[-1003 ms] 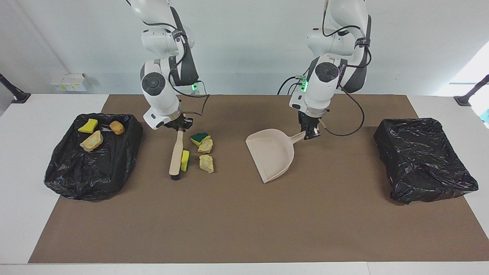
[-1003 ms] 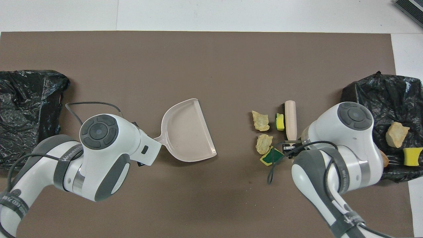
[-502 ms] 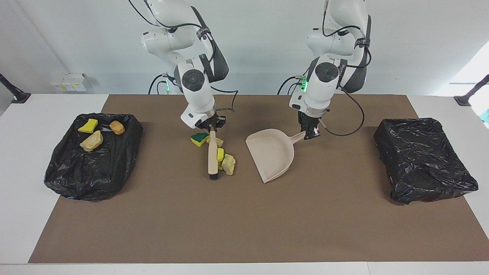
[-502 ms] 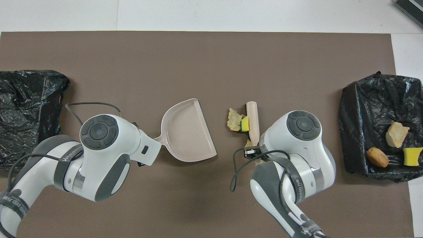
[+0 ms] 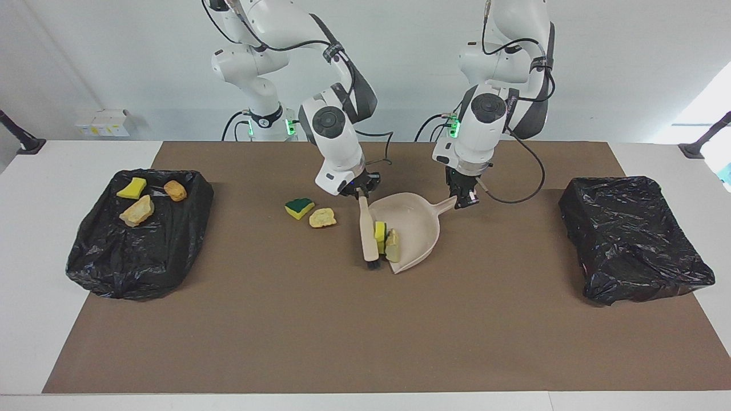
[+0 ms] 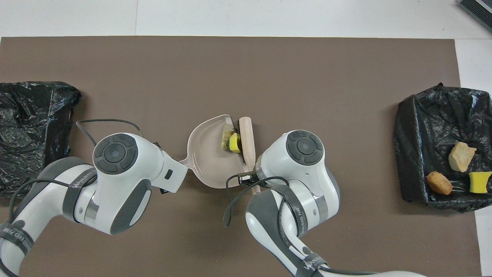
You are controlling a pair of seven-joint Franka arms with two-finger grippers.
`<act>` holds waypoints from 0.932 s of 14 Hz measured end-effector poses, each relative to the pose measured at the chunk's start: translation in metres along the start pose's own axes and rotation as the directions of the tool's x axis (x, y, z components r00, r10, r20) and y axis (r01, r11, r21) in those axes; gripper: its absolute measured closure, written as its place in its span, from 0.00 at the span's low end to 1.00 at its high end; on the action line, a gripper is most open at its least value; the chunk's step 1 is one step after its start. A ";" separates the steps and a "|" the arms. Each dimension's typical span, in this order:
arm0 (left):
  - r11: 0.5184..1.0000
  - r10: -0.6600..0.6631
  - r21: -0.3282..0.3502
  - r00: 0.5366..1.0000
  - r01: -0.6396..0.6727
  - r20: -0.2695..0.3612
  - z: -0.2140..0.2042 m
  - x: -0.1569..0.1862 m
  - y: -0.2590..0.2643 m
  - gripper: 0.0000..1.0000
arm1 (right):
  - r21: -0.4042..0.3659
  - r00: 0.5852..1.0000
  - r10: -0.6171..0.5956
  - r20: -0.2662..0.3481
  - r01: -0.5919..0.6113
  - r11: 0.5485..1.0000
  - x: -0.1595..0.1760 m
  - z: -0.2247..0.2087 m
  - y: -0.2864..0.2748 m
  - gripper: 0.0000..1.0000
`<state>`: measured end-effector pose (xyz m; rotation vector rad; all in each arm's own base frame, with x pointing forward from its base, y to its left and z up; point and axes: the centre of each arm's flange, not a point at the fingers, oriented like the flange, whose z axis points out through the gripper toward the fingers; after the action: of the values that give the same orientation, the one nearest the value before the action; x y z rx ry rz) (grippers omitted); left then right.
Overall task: Sweep and dump trash in bin
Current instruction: 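Draw the brush back with the right gripper behind the remaining trash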
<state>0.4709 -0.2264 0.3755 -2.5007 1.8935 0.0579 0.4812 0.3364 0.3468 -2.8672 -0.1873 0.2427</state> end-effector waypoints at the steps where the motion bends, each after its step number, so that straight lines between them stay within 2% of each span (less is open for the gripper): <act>1: 1.000 0.000 0.000 1.000 0.000 0.000 0.000 0.000 0.000 0.69 | 0.046 1.000 -0.015 0.006 0.014 0.999 0.000 -0.001 -0.006 0.74; 3: 1.000 0.000 0.000 1.000 0.000 0.000 0.000 0.000 0.000 0.69 | 0.101 1.000 -0.021 -0.005 0.021 0.995 0.003 -0.016 -0.013 0.74; 7: 1.000 0.010 -0.001 1.000 -0.010 0.001 0.000 0.001 0.002 0.69 | 0.101 0.999 -0.007 0.036 0.003 0.995 -0.009 -0.065 0.001 0.74; 10: 0.998 0.069 0.001 0.998 -0.069 0.003 -0.001 0.025 0.025 0.69 | 0.022 0.996 0.046 0.076 -0.048 0.999 -0.018 -0.104 0.041 0.74; 13: 0.993 0.115 0.004 0.993 -0.115 0.003 -0.002 0.047 0.048 0.69 | -0.070 0.967 0.239 0.089 -0.233 0.970 -0.028 -0.109 0.059 0.74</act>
<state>0.4373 -0.2846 0.3768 -2.3854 2.0325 0.0584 0.4802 0.2487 0.4394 -2.9362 0.1340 0.4284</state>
